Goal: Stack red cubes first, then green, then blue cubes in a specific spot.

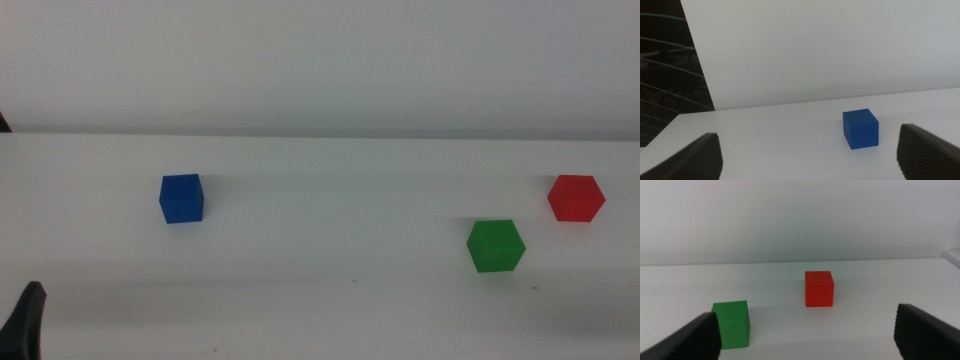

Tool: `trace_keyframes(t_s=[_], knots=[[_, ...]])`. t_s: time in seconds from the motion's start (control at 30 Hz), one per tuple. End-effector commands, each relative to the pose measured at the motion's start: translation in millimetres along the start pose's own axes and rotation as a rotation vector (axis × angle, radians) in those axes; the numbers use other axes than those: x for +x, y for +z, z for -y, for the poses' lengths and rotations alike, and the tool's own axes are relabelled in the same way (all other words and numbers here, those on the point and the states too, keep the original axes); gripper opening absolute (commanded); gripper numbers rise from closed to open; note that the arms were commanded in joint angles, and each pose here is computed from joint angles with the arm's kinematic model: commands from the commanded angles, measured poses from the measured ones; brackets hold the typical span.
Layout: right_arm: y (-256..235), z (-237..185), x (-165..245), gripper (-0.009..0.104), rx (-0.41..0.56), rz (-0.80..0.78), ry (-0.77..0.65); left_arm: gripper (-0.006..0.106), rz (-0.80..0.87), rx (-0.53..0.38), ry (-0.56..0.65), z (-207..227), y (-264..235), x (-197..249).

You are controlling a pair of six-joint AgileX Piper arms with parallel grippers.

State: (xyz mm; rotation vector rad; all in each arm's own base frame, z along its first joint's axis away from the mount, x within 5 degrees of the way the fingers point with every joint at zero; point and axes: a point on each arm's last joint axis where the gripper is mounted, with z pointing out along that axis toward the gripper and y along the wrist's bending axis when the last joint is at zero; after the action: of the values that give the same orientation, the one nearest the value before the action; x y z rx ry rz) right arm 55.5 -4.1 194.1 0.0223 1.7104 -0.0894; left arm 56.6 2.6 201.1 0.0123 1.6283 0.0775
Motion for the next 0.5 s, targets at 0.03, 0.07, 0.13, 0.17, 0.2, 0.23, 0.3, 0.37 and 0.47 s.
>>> trace_keyframes(t_s=[0.03,0.07,0.13,0.17,0.2,0.23,0.3,0.37,0.47], knots=[[0.4,-0.1,11.5,0.092,0.008,0.005,-0.003,0.094,0.02,-0.001,-0.018,0.7,-0.9,9.7],[0.4,-0.6,11.5,0.092,0.003,0.006,0.021,0.094,0.02,-0.001,-0.018,0.7,-0.9,9.7],[0.4,-0.2,10.8,0.092,0.007,0.014,0.006,0.094,0.02,-0.001,-0.018,0.7,-0.9,9.7],[0.4,-0.2,9.6,0.092,0.007,0.027,0.006,0.094,0.02,-0.001,-0.018,0.7,-0.9,9.7],[0.4,-0.1,8.6,0.092,0.008,0.038,0.005,0.094,0.02,-0.001,-0.018,0.7,-0.9,9.7],[0.3,-0.1,7.7,0.092,0.008,0.047,0.005,0.094,0.02,-0.001,-0.018,0.7,-0.9,9.7],[0.3,-0.1,6.8,0.092,0.009,0.057,0.005,0.094,0.02,-0.001,-0.018,0.7,-0.9,9.7],[0.3,-0.1,7.0,0.092,0.008,0.055,0.005,0.094,0.02,-0.001,-0.018,0.7,-0.9,9.7],[0.3,-0.1,7.0,0.092,0.008,0.055,0.005,0.094,0.02,-0.001,-0.018,0.7,-0.9,9.7]])
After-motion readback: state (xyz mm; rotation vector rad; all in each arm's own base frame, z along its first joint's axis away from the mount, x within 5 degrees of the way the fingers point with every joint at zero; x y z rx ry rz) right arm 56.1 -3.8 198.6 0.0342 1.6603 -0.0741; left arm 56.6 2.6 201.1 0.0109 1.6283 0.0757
